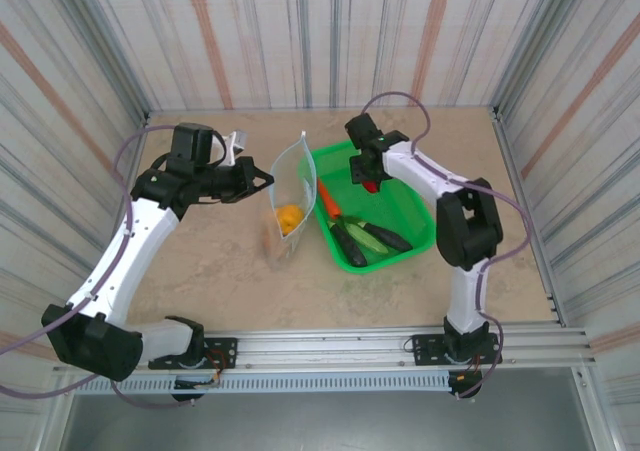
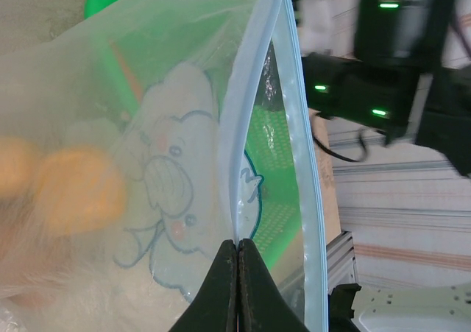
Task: Place the food in the zip-top bag and seal the zipper
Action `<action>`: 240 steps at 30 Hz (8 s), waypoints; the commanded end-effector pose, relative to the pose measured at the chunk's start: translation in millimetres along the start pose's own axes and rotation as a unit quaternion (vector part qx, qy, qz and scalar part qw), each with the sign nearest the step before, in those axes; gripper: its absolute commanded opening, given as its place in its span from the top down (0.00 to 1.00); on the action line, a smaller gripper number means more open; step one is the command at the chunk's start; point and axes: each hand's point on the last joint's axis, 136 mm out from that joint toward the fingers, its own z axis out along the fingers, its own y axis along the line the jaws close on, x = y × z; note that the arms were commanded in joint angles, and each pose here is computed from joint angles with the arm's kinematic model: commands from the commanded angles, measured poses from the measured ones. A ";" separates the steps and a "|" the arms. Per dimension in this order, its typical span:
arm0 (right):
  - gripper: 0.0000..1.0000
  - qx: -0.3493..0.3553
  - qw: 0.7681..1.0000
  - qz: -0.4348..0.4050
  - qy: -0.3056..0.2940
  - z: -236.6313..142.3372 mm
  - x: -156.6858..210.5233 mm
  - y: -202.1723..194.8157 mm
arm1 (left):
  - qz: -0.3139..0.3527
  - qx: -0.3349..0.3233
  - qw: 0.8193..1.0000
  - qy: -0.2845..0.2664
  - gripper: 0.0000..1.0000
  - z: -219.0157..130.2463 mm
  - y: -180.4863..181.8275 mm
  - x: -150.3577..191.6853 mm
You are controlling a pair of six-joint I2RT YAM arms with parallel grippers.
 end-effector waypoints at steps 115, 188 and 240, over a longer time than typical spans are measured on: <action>0.65 -0.369 0.897 -0.012 -0.242 -302.5 -8.1 124.6 | -0.026 0.003 0.999 -0.028 1.00 -22.9 -6.1 3.4; 0.44 -0.101 0.984 -0.080 0.120 -37.3 152.4 43.6 | 0.025 -0.015 0.999 -0.036 1.00 -36.8 -2.3 10.5; 0.65 -0.381 0.882 -0.057 -0.270 -292.5 20.2 137.0 | 0.000 -0.001 0.999 -0.036 1.00 -32.2 -6.0 6.4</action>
